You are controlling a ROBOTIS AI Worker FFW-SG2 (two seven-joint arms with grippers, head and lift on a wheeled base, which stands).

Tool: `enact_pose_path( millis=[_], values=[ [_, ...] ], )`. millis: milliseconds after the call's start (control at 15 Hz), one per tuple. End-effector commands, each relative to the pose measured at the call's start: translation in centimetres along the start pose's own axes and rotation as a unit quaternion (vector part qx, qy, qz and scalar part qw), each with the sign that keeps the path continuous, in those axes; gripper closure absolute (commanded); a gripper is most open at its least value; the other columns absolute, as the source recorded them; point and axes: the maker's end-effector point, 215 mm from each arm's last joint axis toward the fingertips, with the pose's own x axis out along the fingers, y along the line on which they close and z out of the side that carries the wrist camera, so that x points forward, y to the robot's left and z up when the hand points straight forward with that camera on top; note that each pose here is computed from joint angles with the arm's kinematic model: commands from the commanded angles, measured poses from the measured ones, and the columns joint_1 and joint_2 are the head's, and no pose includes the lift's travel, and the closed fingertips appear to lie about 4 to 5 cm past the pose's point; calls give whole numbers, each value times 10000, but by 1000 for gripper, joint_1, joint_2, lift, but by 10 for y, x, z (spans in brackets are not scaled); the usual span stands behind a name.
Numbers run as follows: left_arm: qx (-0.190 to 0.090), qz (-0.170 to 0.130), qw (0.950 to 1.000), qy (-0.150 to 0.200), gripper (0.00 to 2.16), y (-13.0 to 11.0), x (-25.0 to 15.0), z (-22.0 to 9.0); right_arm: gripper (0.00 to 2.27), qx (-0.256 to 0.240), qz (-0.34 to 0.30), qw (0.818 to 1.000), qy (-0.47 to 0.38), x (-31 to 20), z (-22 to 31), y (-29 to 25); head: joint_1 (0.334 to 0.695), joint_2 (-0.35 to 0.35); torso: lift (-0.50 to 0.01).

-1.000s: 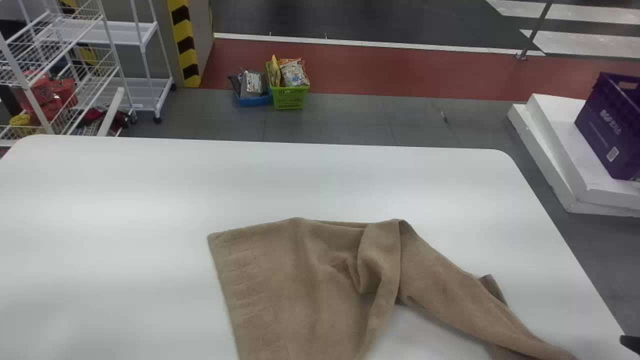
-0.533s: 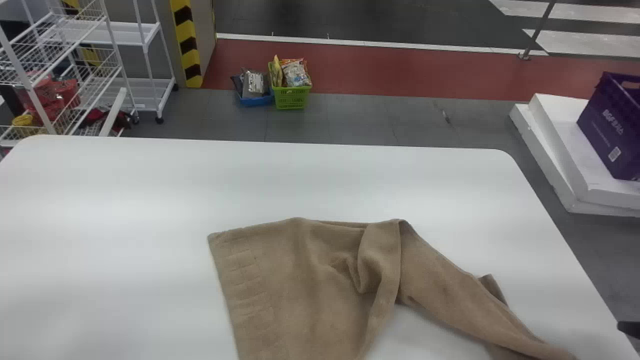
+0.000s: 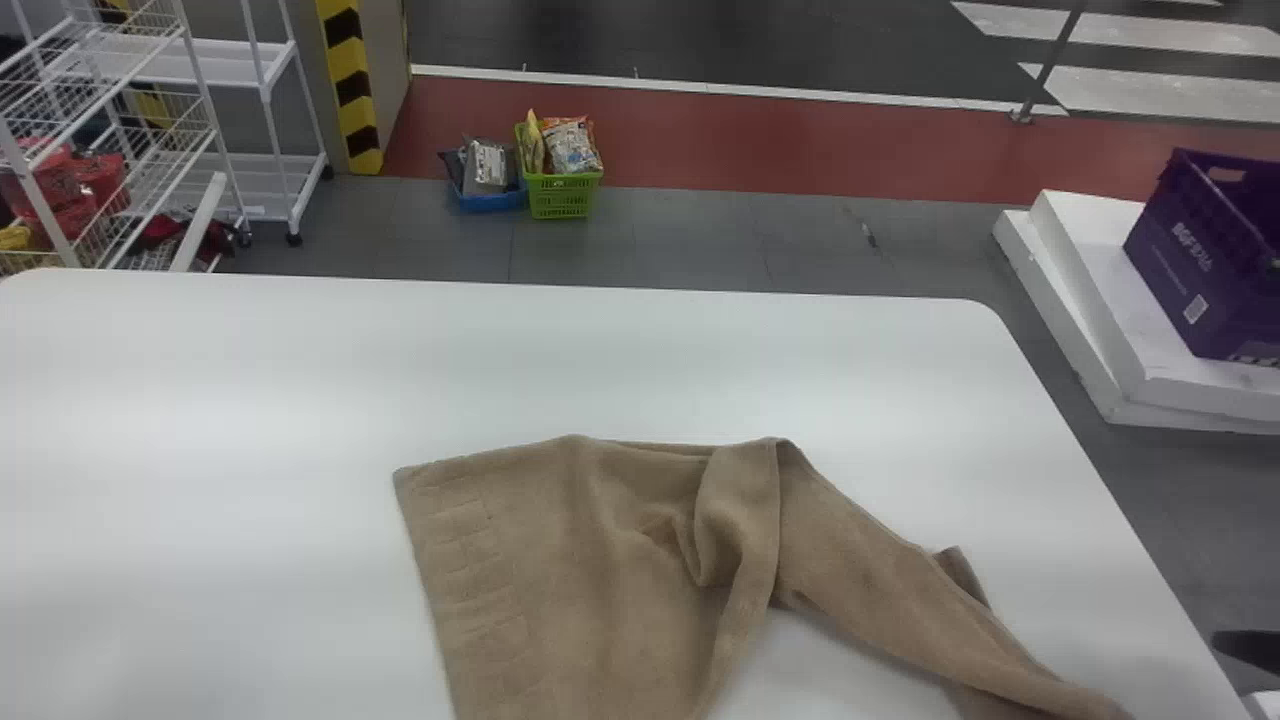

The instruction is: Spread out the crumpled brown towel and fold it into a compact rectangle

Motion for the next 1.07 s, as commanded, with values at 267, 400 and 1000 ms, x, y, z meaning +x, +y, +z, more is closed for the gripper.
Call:
enact_pose_path(
  millis=[267, 400, 1000],
  values=[
    [-30, 41, 10000, 9, 124, 3, -2, -3, 218, -112, -59, 9990, 436, 27, -16, 0, 695, -116, -127],
    [-28, 40, 10000, 1, 124, 3, -2, -2, 221, -180, -22, 9982, 578, 38, -24, 4, 695, -104, -127],
    [-25, 68, 10000, 12, 124, 6, -5, -2, 340, -339, 55, 9952, 921, 59, -44, 17, 695, -37, -127]
  ],
)
